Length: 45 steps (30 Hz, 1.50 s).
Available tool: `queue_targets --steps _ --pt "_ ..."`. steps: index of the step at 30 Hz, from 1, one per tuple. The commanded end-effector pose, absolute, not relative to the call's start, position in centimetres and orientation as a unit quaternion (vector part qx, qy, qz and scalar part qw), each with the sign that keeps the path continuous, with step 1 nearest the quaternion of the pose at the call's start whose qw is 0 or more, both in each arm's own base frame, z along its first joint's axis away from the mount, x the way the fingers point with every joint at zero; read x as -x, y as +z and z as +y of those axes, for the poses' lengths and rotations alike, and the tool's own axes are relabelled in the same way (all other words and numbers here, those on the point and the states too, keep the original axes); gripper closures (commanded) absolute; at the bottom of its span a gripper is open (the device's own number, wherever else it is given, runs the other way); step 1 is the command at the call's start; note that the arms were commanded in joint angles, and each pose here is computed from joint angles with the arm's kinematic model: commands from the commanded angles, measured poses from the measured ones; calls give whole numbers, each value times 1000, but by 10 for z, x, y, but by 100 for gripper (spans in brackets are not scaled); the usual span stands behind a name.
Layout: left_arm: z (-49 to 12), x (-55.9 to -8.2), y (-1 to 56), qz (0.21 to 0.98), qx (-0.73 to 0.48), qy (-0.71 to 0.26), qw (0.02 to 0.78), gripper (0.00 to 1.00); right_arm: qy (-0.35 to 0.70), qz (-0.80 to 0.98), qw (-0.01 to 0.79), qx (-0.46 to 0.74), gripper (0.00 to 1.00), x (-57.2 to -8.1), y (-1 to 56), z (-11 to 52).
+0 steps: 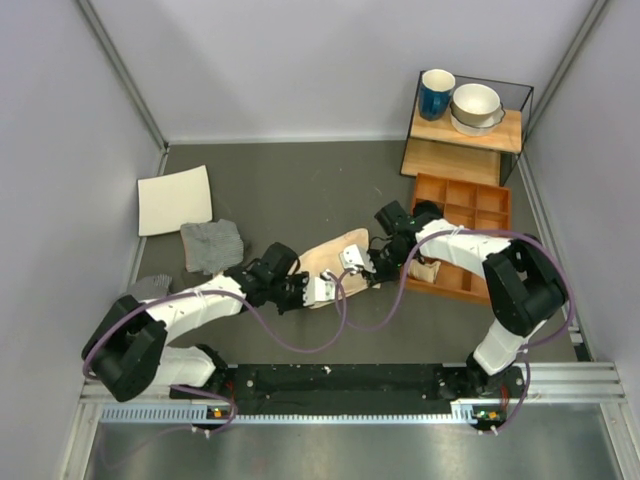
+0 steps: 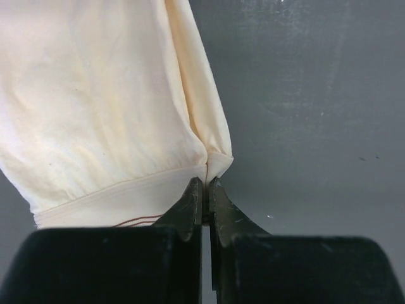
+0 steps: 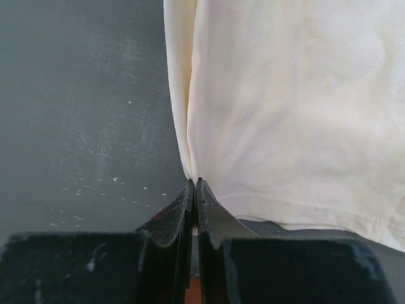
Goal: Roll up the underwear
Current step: Fold the underwear at the center of the board.
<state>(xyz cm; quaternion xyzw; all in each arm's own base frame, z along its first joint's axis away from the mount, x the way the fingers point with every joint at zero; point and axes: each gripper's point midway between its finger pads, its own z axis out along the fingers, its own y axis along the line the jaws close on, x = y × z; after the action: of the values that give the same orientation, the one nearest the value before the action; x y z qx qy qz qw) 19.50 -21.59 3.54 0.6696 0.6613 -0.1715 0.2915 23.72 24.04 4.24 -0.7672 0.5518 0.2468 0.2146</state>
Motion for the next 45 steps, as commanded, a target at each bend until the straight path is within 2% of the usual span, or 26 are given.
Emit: queue_targets --steps 1,8,15,25,39,41,43,45 --pt "-218 -189 50 654 -668 -195 295 100 272 561 239 744 98 -239 75 250" --pt "-215 -210 67 672 -637 -214 311 100 254 600 249 717 99 -267 93 261" --pt "-206 -252 93 695 -595 -226 335 100 227 650 250 681 99 -301 102 271" --pt "-197 -284 71 746 -551 -238 287 100 163 712 244 638 100 -357 89 277" --pt "-177 -296 49 800 -490 -222 265 100 149 733 240 619 98 -382 73 289" --pt "-174 -299 47 811 -476 -217 263 97 146 736 240 616 97 -384 70 289" --pt "-170 -302 43 825 -461 -207 255 83 141 740 240 612 89 -386 68 289" --pt "-169 -307 46 835 -440 -205 259 77 135 746 245 604 81 -390 67 291"
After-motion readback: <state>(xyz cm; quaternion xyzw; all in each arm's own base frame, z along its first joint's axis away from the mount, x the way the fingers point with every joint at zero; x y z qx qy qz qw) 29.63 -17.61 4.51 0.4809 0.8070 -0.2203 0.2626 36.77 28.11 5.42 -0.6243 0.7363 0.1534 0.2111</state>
